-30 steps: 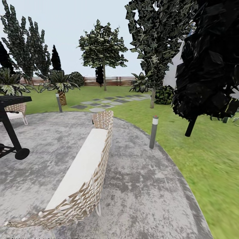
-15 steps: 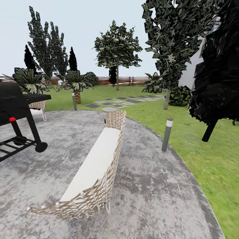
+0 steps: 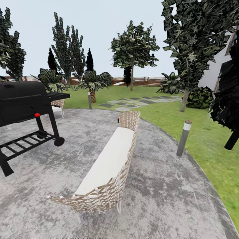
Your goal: In the garden, pick up the pesticide atomizer on the floor and spray pesticide onto both trees until each tree trunk is fully covered.
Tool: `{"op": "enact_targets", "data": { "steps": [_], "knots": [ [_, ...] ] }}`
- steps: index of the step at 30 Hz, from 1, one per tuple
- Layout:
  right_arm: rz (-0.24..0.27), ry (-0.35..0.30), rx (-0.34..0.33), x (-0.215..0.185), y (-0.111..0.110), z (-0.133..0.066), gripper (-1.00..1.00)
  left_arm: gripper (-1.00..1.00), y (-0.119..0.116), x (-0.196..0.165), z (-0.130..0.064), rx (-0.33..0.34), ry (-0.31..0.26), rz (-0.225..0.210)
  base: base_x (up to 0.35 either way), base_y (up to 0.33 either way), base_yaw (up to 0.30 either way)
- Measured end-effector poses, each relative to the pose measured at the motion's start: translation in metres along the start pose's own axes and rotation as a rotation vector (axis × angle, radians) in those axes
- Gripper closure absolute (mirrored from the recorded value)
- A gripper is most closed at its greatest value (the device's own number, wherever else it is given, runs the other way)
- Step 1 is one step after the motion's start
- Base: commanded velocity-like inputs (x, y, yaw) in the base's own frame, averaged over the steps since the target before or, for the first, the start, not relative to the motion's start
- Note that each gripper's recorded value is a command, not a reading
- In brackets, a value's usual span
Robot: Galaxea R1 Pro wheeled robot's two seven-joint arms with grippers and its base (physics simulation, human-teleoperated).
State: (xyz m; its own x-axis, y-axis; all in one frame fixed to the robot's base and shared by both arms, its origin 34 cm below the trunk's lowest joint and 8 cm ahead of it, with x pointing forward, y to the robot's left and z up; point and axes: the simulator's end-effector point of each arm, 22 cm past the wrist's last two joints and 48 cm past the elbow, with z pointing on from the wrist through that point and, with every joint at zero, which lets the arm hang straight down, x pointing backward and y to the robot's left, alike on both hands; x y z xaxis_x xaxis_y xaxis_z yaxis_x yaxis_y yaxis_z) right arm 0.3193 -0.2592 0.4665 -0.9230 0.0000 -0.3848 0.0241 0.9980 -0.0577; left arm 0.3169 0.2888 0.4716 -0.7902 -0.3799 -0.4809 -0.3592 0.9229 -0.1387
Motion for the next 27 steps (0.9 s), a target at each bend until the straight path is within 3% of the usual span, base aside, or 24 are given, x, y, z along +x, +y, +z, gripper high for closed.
{"op": "enact_targets", "data": {
  "steps": [23,27],
  "knots": [
    [-0.008,0.0,-0.003,0.0,0.001,0.0,-1.0,-1.0,0.0,0.0,0.0,0.0,0.0,0.0,0.0,0.0,0.287],
    [-0.066,0.021,-0.025,0.012,0.01,-0.001,-1.0,-1.0,0.0,0.0,0.0,0.0,0.001,0.0,0.0,0.0,0.287]
  ]
}}
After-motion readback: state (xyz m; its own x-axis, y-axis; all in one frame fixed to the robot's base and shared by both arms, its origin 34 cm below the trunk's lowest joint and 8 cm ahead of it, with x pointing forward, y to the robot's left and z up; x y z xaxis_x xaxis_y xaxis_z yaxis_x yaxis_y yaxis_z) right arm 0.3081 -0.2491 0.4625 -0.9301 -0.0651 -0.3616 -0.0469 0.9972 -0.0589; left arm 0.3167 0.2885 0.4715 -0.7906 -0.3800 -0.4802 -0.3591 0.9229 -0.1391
